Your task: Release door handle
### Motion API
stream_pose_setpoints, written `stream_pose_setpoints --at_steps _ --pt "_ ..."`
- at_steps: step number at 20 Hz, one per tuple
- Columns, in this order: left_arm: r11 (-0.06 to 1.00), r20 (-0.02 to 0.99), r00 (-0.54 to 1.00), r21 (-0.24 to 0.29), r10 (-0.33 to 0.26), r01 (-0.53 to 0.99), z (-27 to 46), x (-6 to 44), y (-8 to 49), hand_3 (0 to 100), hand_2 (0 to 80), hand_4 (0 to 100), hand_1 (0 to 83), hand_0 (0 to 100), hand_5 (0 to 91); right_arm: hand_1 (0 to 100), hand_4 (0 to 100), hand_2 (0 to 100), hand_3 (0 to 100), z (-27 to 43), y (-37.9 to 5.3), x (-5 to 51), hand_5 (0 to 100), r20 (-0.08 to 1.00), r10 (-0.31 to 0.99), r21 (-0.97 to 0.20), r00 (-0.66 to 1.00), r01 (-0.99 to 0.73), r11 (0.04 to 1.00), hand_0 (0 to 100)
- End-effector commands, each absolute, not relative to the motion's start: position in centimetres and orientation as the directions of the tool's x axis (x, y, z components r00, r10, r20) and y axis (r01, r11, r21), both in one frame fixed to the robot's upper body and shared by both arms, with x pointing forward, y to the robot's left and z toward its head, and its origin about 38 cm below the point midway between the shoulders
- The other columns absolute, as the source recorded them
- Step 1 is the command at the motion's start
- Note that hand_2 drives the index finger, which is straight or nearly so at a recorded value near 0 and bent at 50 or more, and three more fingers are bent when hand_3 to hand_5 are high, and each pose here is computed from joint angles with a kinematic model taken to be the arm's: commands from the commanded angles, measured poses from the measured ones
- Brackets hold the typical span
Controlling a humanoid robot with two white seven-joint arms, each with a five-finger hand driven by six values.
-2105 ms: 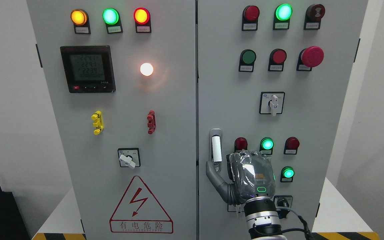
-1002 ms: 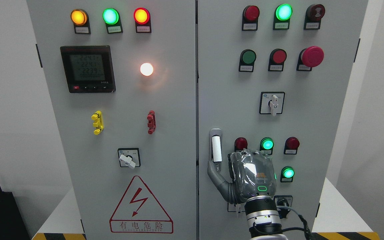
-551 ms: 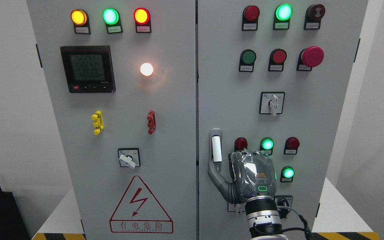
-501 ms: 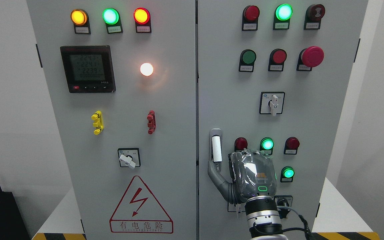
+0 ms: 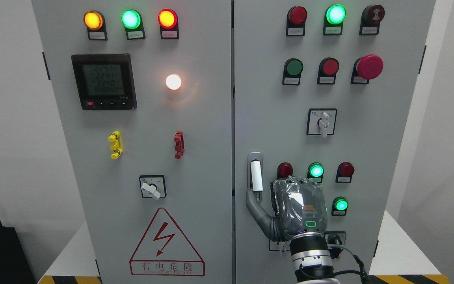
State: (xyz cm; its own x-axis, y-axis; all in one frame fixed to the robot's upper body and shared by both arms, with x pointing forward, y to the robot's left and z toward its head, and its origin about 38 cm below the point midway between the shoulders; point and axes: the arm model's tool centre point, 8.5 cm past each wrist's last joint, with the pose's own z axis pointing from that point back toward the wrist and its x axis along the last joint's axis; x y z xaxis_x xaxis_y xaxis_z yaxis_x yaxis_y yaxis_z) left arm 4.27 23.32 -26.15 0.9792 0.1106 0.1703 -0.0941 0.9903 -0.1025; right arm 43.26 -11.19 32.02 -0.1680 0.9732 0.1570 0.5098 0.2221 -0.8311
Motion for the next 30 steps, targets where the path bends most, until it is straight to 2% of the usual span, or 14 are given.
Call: stream_pose_setpoints --at_steps 1,30 --pt "0.989 0.154 0.981 -0.101 0.122 -0.107 -26.2 3.7 23.3 0 0.0 0 38.9 12 0.0 9 100 97 100 32.2 -11.2 43.1 97 0.16 0.973 -0.827 -0.168 0.516 0.225 43" --pt "0.989 0.155 0.98 -0.101 0.122 -0.107 -26.2 3.7 23.3 0 0.0 0 38.9 12 0.0 11 100 96 100 32.2 -12.3 43.2 97 0.156 0.978 -0.821 -0.137 0.533 0.206 44"
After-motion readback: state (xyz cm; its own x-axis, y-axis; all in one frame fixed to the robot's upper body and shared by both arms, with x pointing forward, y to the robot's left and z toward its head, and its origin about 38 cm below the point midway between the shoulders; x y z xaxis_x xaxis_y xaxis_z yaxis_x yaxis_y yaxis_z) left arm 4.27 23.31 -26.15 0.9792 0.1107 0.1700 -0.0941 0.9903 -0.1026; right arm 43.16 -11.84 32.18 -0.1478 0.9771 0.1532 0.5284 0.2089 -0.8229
